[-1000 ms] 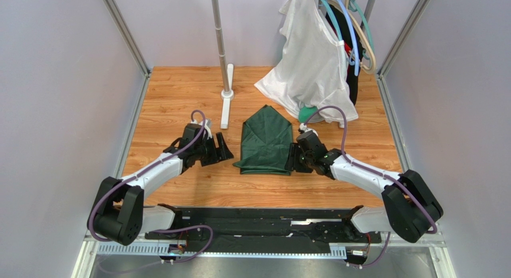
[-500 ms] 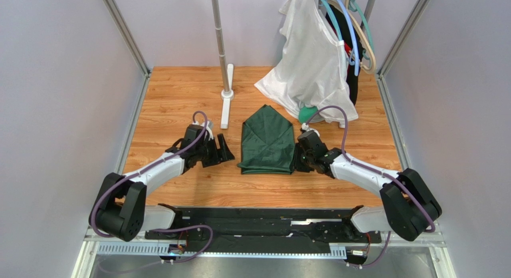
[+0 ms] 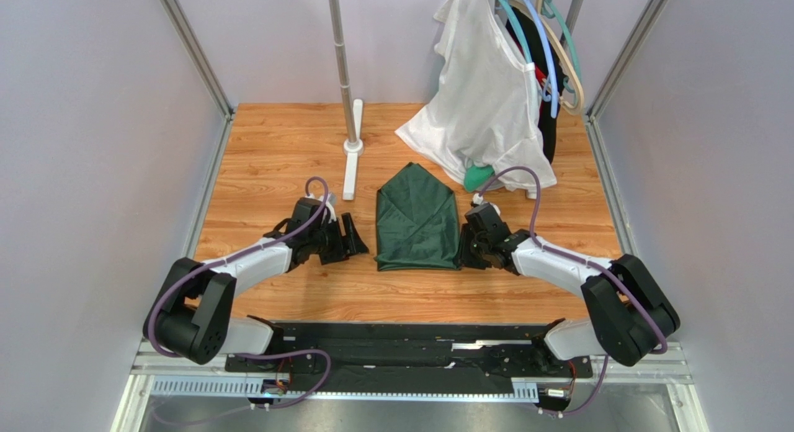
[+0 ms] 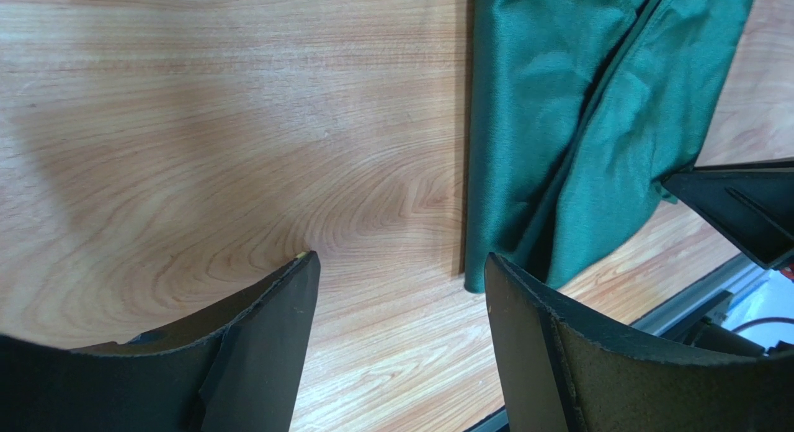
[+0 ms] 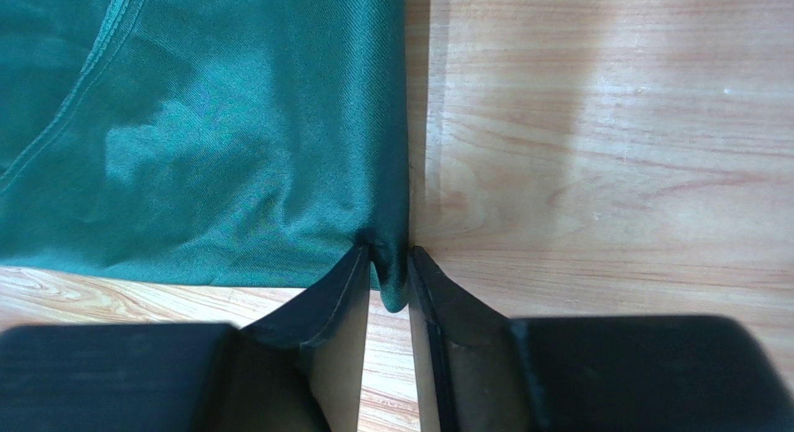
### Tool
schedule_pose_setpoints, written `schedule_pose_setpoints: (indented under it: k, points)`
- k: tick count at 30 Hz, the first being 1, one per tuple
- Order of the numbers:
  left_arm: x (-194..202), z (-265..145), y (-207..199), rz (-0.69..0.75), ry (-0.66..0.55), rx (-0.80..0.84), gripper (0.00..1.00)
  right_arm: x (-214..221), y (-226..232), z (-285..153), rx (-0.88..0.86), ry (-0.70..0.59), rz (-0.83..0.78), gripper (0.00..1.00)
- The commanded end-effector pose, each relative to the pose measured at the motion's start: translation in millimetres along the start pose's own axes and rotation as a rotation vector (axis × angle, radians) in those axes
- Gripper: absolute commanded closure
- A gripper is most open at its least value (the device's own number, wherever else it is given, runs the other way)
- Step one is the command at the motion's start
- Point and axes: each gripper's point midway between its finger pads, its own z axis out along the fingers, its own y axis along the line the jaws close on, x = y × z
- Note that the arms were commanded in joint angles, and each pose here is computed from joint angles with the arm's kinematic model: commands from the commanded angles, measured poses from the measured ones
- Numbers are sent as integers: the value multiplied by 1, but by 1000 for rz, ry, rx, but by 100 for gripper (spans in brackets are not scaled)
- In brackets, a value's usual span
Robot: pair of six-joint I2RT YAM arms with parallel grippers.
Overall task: Fold the napkin, place the utensils inside, and roll it up
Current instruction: Fold the napkin
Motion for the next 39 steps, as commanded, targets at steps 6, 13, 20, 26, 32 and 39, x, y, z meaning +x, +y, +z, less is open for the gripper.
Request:
schedule_pose_setpoints:
  k: [6,13,20,26,32,39]
  points:
    - [-8,-10,-36,18,-81,150,25,1,-1,2,-46,4,3,58]
    - [2,-5,-33,-9,-56,151,25,1,-3,3,-91,21,19,61]
    - [9,1,-39,-11,-33,175,25,6,-6,8,-98,53,23,76]
    - [16,5,-45,-29,-28,217,25,10,-8,11,-104,69,23,82]
    - [23,9,-44,-40,-25,225,26,15,-9,15,-114,87,29,85]
    - [22,12,-38,-60,-62,209,32,18,-10,16,-123,97,33,92]
